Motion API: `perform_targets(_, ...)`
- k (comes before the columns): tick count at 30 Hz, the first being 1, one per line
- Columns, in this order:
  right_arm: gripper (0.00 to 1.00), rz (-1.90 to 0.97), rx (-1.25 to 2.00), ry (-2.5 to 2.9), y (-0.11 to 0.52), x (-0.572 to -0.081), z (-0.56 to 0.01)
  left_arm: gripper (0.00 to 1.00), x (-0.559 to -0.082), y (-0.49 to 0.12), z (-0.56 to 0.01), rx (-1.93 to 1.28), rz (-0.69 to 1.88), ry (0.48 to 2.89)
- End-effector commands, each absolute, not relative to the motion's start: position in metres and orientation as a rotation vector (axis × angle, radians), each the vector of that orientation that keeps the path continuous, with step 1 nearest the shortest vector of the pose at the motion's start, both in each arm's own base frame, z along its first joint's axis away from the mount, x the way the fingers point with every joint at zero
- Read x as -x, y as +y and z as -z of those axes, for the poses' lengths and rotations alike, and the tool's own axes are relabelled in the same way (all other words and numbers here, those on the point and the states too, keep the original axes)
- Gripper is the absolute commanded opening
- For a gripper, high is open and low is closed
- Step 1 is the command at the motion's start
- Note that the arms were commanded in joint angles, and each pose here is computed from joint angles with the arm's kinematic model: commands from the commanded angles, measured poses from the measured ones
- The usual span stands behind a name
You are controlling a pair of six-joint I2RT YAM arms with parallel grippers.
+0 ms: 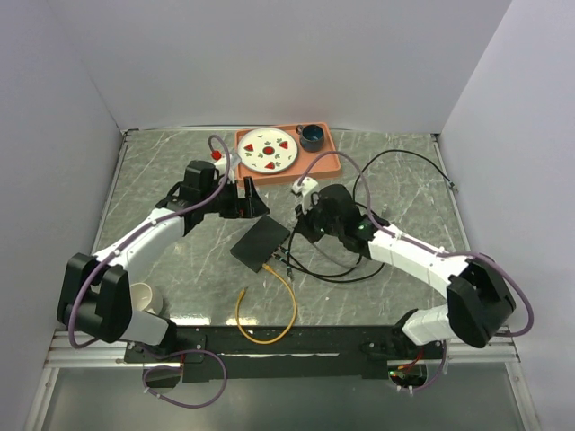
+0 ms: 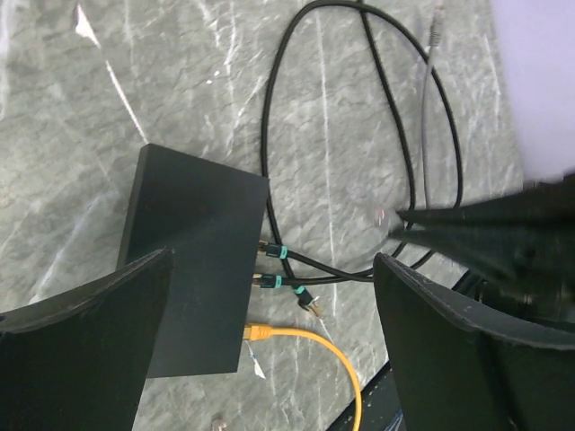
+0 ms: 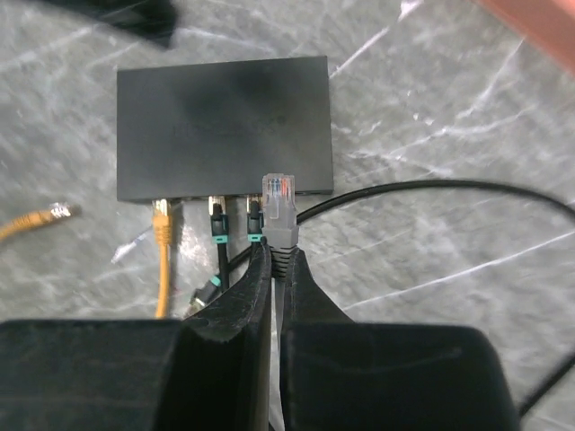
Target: Insert the plug into the switch port
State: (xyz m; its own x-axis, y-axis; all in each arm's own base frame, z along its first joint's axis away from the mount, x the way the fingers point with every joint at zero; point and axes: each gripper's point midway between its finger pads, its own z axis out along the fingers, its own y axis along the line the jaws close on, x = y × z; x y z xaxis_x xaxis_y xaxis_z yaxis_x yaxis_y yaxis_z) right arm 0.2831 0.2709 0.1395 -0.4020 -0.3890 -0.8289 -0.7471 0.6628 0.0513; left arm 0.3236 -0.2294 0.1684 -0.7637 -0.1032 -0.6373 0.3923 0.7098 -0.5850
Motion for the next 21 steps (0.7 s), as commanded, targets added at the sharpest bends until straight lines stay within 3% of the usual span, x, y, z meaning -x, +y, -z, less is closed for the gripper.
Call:
perform_targets(1,0.0,-0.764,0.722,2.055,0.287,-0.294,-0.155,0.97,-0.329,-0.225,-0.162,-0.219,0.931,2.249)
perform_targets(21,0.0,-0.717,0.752,2.263,0.286,-0.296,-0.066,0.97,-0.354,-0.22,-0.111,-0.185,0.857,2.293)
